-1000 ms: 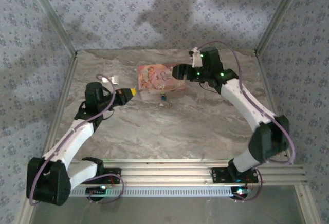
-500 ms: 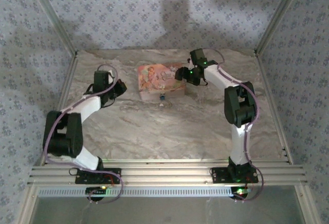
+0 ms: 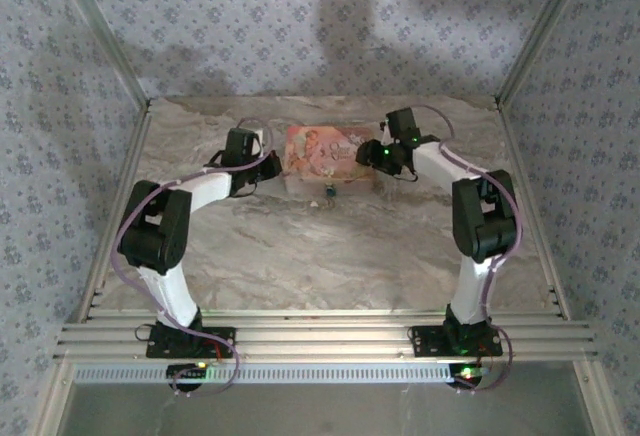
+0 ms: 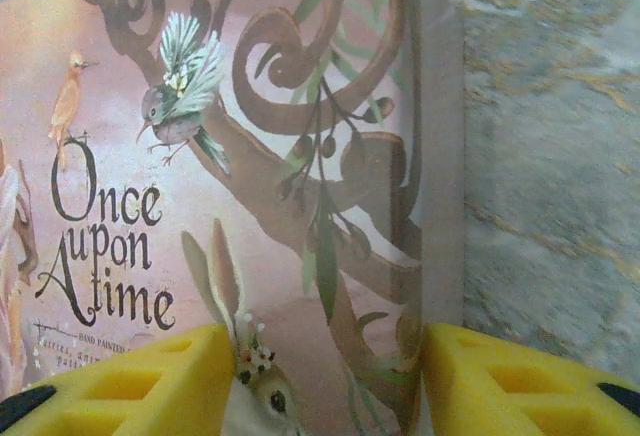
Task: Unlock a padlock with a key
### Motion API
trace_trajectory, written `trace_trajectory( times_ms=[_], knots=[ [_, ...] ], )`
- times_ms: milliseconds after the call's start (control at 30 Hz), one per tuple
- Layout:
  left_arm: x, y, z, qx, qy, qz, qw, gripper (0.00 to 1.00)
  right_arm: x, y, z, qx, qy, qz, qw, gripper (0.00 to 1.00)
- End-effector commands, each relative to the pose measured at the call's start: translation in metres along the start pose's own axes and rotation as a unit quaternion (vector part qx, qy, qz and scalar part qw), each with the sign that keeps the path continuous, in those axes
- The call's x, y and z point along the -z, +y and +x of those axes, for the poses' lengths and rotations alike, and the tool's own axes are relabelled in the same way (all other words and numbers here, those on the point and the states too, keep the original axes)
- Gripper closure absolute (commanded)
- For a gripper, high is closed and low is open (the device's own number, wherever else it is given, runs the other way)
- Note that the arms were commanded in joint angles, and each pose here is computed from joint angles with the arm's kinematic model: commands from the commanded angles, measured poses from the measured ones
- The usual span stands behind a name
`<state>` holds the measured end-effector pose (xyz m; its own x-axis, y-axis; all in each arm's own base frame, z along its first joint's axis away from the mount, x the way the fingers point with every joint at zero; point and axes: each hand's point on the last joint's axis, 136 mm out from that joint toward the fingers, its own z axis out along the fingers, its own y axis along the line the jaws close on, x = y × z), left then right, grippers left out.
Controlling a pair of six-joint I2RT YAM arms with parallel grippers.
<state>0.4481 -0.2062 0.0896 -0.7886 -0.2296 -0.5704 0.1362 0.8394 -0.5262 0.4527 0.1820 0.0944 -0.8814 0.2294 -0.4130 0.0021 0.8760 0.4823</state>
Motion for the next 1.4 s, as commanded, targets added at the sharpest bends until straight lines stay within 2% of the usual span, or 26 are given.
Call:
trace_trajectory(
  times_ms=[0, 200, 300, 533, 667, 733, 900, 1133, 1367],
  knots=[
    [-0.012, -0.041, 0.024, -0.039, 0.036, 0.059, 0.997, 1.00, 0.002, -0.003, 0.044, -0.002, 0.057, 0.010, 0.998, 0.45],
    [-0.001, -0.037, 0.029, -0.045, 0.036, 0.051, 0.997, 1.00, 0.039, 0.009, 0.026, 0.010, 0.015, 0.016, 1.000, 0.33],
    [0.009, -0.029, 0.028, -0.034, 0.034, 0.048, 0.998, 1.00, 0.058, 0.016, 0.024, 0.023, -0.010, 0.030, 0.999, 0.29],
    [0.031, -0.017, 0.030, -0.022, 0.029, 0.052, 0.998, 1.00, 0.085, 0.031, 0.056, 0.064, -0.060, 0.109, 0.990, 0.27],
    [0.040, -0.019, 0.034, -0.029, 0.027, 0.061, 0.997, 1.00, 0.080, 0.033, 0.081, 0.079, -0.060, 0.136, 0.986, 0.26],
    [0.042, -0.020, 0.037, -0.028, 0.031, 0.067, 0.997, 1.00, 0.071, 0.029, 0.091, 0.065, -0.039, 0.137, 0.988, 0.26],
    [0.054, -0.016, 0.045, -0.029, 0.026, 0.059, 0.997, 1.00, 0.073, 0.044, 0.100, 0.072, -0.038, 0.129, 0.988, 0.28],
    [0.062, -0.027, 0.056, -0.036, 0.026, 0.091, 0.995, 1.00, 0.048, 0.064, 0.154, 0.083, -0.029, 0.124, 0.988, 0.32],
    [0.064, -0.039, 0.070, -0.049, 0.037, 0.106, 0.992, 1.00, 0.013, 0.070, 0.155, 0.088, -0.006, 0.145, 0.986, 0.33]
  ],
)
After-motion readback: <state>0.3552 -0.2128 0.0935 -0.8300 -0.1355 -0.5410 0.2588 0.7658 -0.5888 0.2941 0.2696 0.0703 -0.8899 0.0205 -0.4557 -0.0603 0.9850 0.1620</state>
